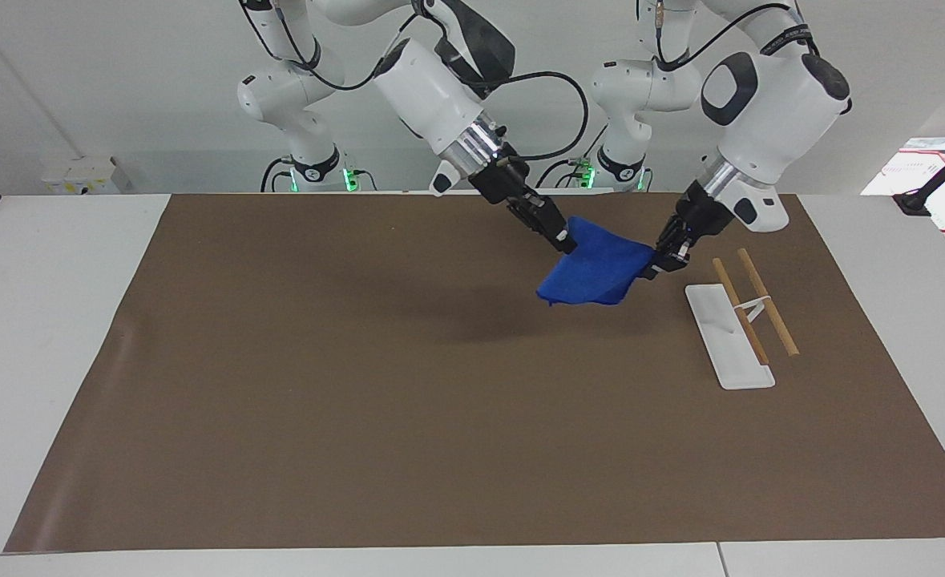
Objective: Right arm passes towel to left arm to hang
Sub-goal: 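Carry the towel over the rack with the left gripper while the right gripper retracts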
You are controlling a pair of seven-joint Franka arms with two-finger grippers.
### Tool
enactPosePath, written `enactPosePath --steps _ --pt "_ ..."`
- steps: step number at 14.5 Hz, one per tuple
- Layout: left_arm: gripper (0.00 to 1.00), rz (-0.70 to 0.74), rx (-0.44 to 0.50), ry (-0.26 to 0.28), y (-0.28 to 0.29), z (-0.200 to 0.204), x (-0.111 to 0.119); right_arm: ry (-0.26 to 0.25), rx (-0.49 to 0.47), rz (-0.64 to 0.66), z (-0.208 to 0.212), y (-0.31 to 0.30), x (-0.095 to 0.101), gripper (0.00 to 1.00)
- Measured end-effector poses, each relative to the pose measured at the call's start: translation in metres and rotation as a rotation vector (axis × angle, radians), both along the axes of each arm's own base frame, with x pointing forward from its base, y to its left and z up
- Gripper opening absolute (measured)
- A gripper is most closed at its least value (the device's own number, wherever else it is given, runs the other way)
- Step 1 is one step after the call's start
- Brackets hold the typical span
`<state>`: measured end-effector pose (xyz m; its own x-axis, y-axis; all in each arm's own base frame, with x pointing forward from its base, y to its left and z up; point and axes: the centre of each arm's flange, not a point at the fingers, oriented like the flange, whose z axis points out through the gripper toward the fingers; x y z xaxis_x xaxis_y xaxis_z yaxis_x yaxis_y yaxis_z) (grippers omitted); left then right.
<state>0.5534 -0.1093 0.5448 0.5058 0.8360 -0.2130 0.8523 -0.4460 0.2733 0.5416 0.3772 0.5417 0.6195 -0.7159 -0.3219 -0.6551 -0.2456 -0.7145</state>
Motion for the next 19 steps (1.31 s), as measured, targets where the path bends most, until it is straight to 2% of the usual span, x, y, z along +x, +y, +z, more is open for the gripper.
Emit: enactPosePath --steps 3,5,7,10,13,16,19 --pt "0.02 -0.014 0.14 -0.06 0.029 0.007 0.008 -0.106 -0.174 0.106 -0.027 -0.052 0.026 0.81" --pt "0.02 -0.001 0.197 -0.119 0.043 0.012 0.014 -0.149 -0.331 0.223 -0.045 -0.093 0.04 1.0" --pt "0.02 -0.005 0.256 -0.149 0.06 0.014 0.018 -0.153 -0.49 0.354 -0.056 -0.15 0.053 1.0" --pt "0.02 -0.173 0.312 -0.173 0.074 0.008 0.018 -0.125 -0.688 0.549 -0.063 -0.232 0.061 1.0" --pt "0.02 -0.304 0.351 -0.188 0.101 0.003 0.018 -0.053 -0.853 0.733 -0.067 -0.284 0.056 1.0" --pt "0.02 -0.361 0.394 -0.235 0.145 0.006 0.02 0.045 -0.924 0.833 -0.057 -0.316 0.05 1.0" --pt "0.02 -0.384 0.429 -0.261 0.181 0.002 0.019 0.138 -0.907 0.832 -0.016 -0.35 0.046 1.0"
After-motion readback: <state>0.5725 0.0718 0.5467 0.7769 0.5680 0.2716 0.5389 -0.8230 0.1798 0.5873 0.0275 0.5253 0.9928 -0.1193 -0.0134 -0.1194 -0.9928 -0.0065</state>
